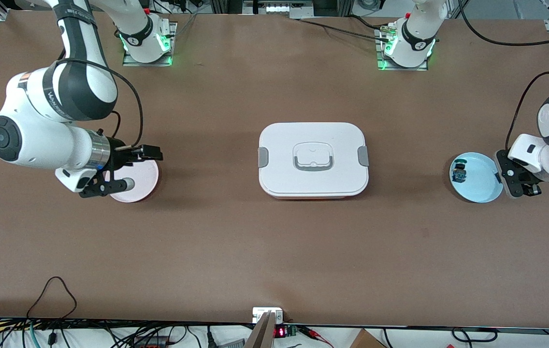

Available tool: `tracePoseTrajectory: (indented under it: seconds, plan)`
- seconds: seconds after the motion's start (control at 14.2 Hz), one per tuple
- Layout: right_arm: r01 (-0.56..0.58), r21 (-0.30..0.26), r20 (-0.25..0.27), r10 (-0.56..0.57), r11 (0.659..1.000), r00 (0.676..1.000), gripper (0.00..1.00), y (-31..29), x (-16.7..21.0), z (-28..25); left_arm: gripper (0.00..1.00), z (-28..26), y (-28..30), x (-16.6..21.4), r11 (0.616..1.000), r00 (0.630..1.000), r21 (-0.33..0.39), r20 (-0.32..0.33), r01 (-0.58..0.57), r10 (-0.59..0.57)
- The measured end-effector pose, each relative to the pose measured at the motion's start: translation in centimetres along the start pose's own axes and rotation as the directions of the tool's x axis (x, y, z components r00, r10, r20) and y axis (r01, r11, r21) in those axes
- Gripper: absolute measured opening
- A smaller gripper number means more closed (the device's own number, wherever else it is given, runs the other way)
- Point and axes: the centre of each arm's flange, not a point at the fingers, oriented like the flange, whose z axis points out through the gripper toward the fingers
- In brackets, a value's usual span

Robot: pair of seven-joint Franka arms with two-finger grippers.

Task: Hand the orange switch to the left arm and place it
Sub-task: 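Lower the switch with the left gripper onto the light blue plate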

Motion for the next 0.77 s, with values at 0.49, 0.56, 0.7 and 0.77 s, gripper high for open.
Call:
tracePoseTrajectory:
  seconds: [0.49,0.56,0.7,0.77]
  plan:
    - [0.017,-0.160,-0.054,-0.026,0.987,0.998,1.00,6.0,-2.6,-9.9,0.42,11.0,1.9,-2.8,0.994,0.992,0.019,-0.073,-0.106,0.107]
    - [0.011,-0.152,-0.081,-0.023,0.988,0.996,1.00,7.6,-2.5,-10.5,0.42,12.0,2.5,-2.2,0.993,0.990,0.018,-0.081,-0.114,0.115]
    - [-0.006,-0.139,-0.136,-0.013,0.990,0.991,1.00,9.7,-2.0,-11.0,0.42,13.2,3.2,-1.6,0.992,0.988,0.023,-0.093,-0.121,0.122]
    - [-0.012,-0.126,-0.151,-0.007,0.992,0.989,1.00,10.7,-2.0,-10.8,0.42,13.7,3.3,-1.7,0.993,0.988,0.022,-0.097,-0.119,0.120]
